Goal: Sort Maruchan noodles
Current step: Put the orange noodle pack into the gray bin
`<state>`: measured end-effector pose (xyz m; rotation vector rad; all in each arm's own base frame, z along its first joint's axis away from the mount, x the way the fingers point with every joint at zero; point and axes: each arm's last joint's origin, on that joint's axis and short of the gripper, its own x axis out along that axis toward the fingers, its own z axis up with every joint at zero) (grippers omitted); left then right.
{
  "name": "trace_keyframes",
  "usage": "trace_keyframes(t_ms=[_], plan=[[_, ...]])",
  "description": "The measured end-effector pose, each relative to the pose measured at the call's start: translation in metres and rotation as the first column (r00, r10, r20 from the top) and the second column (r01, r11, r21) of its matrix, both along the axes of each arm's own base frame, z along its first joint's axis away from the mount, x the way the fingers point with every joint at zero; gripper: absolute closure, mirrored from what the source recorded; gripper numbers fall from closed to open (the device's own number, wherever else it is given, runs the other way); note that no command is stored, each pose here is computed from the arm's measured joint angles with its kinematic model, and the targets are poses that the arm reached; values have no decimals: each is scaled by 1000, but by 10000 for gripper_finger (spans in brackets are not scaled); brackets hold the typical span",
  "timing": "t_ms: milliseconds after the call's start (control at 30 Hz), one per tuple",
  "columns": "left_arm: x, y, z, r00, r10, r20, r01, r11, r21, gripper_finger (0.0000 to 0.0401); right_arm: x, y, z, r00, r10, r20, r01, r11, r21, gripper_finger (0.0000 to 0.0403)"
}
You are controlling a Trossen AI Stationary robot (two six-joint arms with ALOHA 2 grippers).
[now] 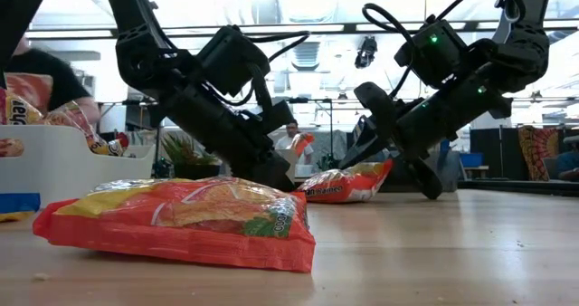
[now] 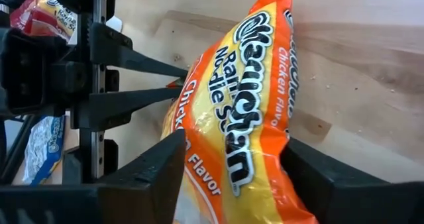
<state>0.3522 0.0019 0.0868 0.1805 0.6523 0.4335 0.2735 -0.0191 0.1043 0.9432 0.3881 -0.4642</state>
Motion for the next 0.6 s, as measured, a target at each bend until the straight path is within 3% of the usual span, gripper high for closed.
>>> trace_keyframes(t_ms=[600], plan=[[-1,-1,11,1000,-22,2,22,1000,21,365,0,-3,7,999,-17,29,17,1000,-11,361]])
